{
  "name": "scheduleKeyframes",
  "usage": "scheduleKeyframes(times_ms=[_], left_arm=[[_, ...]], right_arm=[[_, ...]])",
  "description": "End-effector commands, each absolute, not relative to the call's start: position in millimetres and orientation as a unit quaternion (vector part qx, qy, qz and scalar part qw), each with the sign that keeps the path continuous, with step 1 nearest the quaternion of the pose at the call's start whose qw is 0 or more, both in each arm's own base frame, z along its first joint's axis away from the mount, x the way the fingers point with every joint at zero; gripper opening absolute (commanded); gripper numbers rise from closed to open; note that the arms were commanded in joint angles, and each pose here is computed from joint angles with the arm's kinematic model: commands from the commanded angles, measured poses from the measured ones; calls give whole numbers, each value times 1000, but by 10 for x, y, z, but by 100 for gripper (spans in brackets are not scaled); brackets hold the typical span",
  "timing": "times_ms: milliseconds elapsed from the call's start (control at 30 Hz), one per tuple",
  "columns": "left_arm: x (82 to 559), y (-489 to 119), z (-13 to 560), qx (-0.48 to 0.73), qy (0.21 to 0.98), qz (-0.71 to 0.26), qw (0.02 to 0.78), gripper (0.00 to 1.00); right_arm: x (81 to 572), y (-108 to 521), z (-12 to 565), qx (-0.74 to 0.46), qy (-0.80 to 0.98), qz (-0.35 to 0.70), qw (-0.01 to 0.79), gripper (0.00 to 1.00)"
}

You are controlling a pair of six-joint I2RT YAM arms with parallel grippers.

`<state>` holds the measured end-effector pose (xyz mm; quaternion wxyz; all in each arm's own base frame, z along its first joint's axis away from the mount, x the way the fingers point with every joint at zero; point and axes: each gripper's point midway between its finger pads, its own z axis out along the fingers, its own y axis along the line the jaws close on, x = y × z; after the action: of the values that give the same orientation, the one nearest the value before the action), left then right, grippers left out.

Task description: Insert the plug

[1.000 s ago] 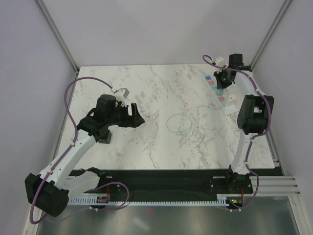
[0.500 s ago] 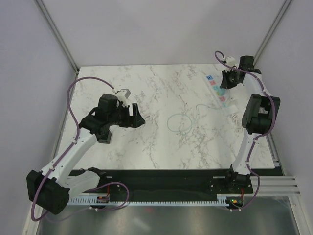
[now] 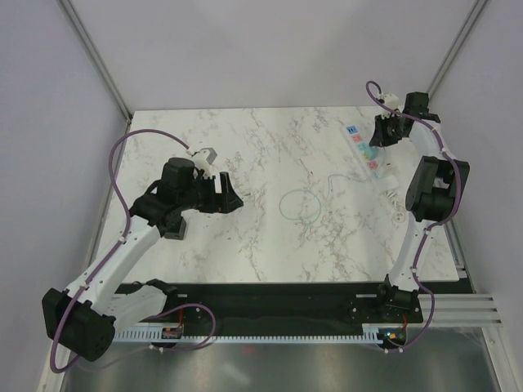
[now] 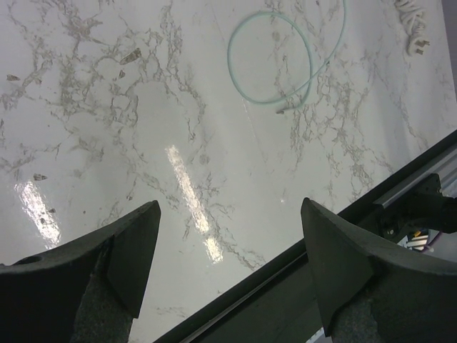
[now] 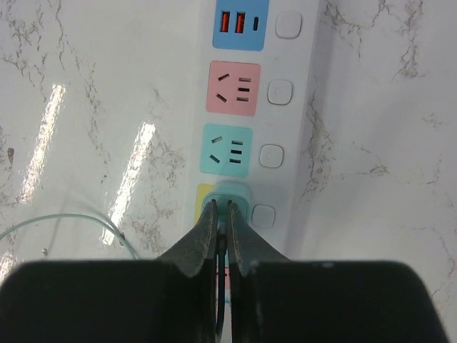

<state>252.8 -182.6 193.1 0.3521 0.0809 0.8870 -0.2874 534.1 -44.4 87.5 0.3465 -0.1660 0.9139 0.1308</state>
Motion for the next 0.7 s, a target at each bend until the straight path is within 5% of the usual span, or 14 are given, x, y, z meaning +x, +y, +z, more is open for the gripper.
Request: scheduleKeyframes(times_ms=[0, 367, 667], left_arm=[[2561, -1811, 2095, 72, 876, -291, 379, 87], [2565, -1778, 2196, 76, 871, -285, 393, 87], [2541, -1714, 2271, 67, 868, -277, 406, 88]], right_arm=[[4705, -619, -308, -138, 972, 99, 164, 9], [4676, -690, -276, -133, 977, 61, 154, 13], [4977, -630, 165, -129, 963, 66, 227, 36]])
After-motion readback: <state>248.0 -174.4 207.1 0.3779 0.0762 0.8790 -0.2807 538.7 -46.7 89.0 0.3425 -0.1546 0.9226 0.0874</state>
